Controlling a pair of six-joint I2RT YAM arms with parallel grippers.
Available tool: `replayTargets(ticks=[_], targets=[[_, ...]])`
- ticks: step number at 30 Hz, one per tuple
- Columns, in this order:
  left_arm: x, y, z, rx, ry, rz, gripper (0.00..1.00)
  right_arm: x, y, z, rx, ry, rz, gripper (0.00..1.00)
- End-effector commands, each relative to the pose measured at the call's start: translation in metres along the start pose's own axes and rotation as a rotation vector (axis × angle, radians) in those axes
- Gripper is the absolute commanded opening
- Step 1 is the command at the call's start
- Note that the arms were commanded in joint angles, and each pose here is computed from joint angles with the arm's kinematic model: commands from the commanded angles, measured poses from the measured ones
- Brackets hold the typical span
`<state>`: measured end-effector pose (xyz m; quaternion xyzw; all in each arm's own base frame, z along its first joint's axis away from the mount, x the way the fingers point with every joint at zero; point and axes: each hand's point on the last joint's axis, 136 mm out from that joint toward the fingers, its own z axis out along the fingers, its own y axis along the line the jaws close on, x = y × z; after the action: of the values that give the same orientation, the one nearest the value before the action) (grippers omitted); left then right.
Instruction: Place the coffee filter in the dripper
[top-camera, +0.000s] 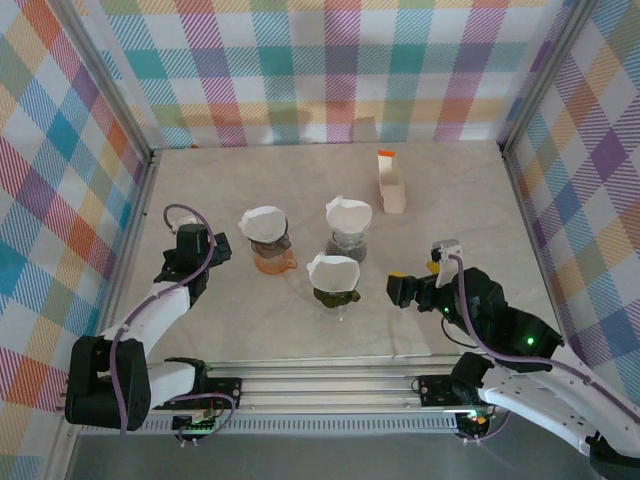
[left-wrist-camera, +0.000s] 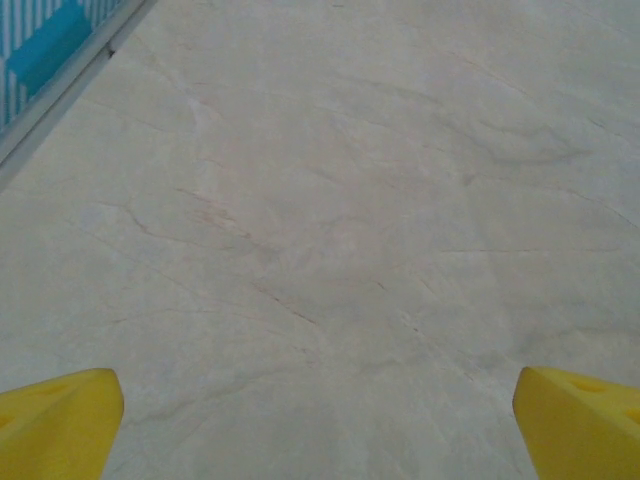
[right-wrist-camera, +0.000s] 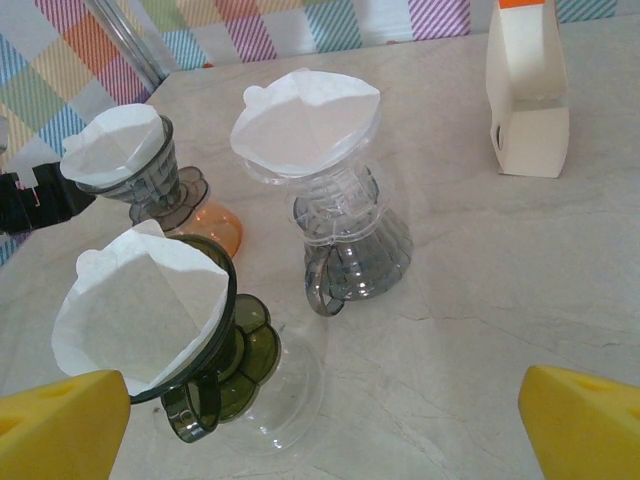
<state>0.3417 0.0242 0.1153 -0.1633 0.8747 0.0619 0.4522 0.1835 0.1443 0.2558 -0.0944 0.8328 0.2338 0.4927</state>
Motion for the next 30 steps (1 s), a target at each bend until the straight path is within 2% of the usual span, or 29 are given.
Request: replayTargets(ticks=[1,6,12,15,19,22,24,26,28,30], targets=[[-0.019,-0.016,0.005,0.087,-0.096,0.024,1.0,0.002,-0.005,0.0,0.018,-0.01,0.004,0.99],[-0.023,-0.014,0.02,0.062,-0.174,0.015,1.0,0.004,-0.006,0.0,0.023,-0.001,0.0,0.99],[-0.016,-0.015,0.048,0.051,-0.178,0.028,1.0,0.009,-0.01,-0.002,0.038,0.013,-0.005,0.99],[-0.012,-0.016,0.059,0.066,-0.145,0.021,1.0,0.01,-0.013,0.0,0.049,0.007,-0.011,0.99],[-0.011,-0.02,0.06,0.087,-0.137,0.034,1.0,0.008,-0.013,0.003,0.058,-0.001,-0.016,0.99],[-0.005,-0.04,0.063,0.189,-0.123,0.097,1.0,0.007,-0.016,0.004,0.079,-0.005,-0.011,0.99],[-0.004,-0.04,0.06,0.203,-0.142,0.089,1.0,0.006,-0.017,0.004,0.086,-0.008,-0.012,0.99],[0.0,-0.033,0.054,0.19,-0.244,0.064,1.0,0.005,-0.017,0.003,0.089,-0.008,-0.019,0.99],[0.004,-0.024,0.055,0.115,-0.215,0.054,1.0,0.003,-0.017,0.002,0.091,-0.011,-0.022,0.99],[0.004,-0.026,0.055,0.1,-0.221,0.071,1.0,0.001,-0.021,0.001,0.113,-0.022,-0.004,0.99]])
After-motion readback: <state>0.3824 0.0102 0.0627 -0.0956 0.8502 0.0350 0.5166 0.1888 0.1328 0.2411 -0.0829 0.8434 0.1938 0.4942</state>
